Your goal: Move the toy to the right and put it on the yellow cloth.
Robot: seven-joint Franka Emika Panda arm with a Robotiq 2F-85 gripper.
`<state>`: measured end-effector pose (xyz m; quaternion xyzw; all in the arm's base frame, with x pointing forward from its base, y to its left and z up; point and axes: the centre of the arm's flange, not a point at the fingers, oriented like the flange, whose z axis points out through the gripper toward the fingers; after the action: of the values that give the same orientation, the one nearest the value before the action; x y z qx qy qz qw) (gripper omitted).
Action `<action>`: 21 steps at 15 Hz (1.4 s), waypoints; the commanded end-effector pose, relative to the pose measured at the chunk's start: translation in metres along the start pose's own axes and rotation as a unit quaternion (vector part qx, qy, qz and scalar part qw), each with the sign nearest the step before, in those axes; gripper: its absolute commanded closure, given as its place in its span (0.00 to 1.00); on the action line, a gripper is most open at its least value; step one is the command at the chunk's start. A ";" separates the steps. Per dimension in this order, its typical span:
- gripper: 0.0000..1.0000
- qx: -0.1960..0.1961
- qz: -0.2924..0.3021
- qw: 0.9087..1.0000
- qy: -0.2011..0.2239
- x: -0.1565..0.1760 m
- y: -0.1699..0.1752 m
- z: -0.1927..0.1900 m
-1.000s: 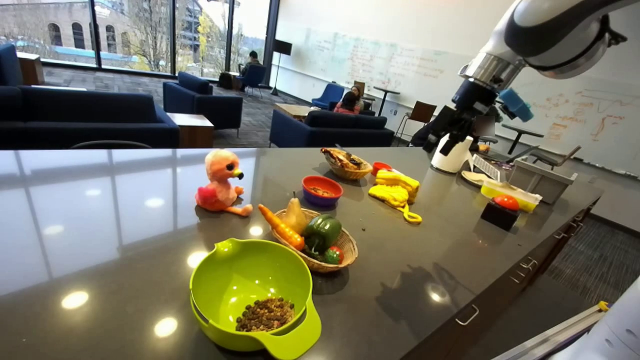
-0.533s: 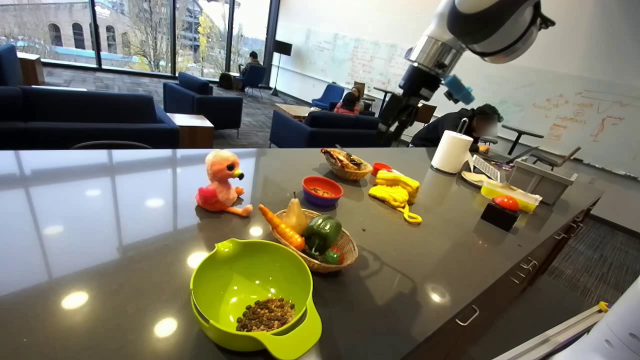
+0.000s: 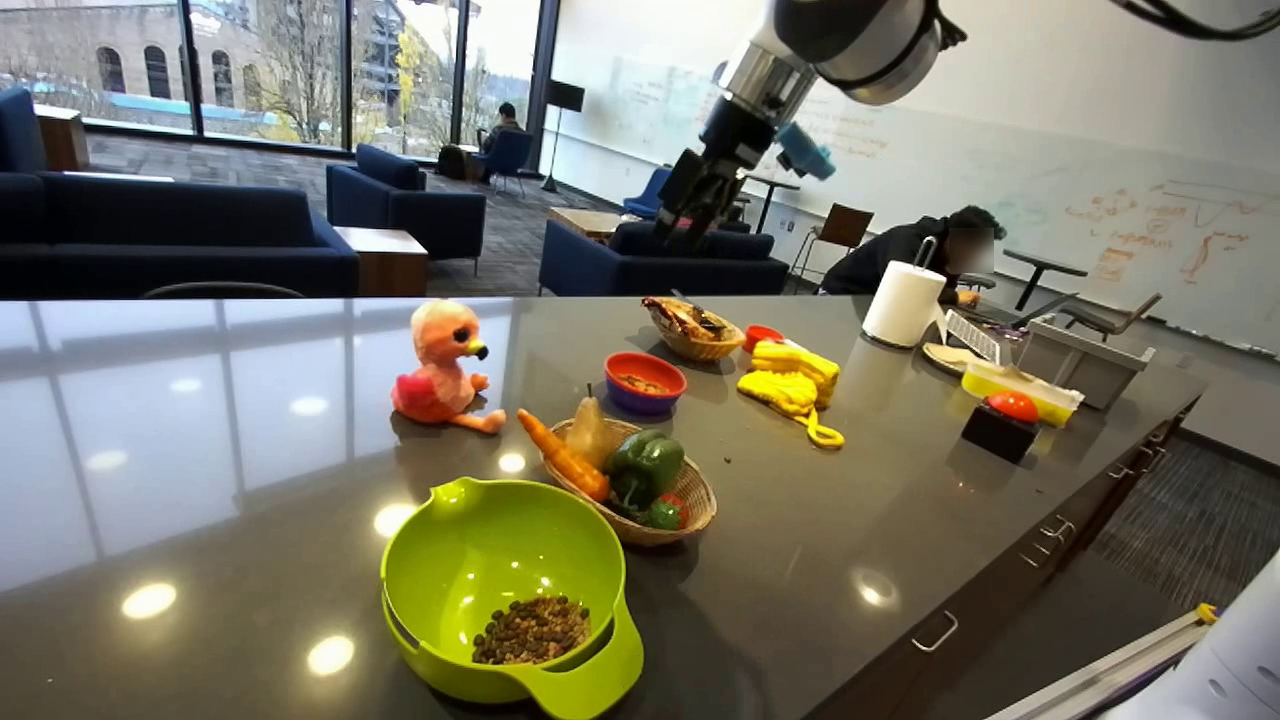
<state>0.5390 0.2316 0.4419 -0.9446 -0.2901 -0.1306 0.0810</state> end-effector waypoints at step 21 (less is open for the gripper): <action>0.00 0.111 -0.044 0.992 -0.030 0.199 -0.063 0.185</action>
<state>0.6694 0.4069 0.3337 -0.9176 -0.3522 -0.0783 0.1668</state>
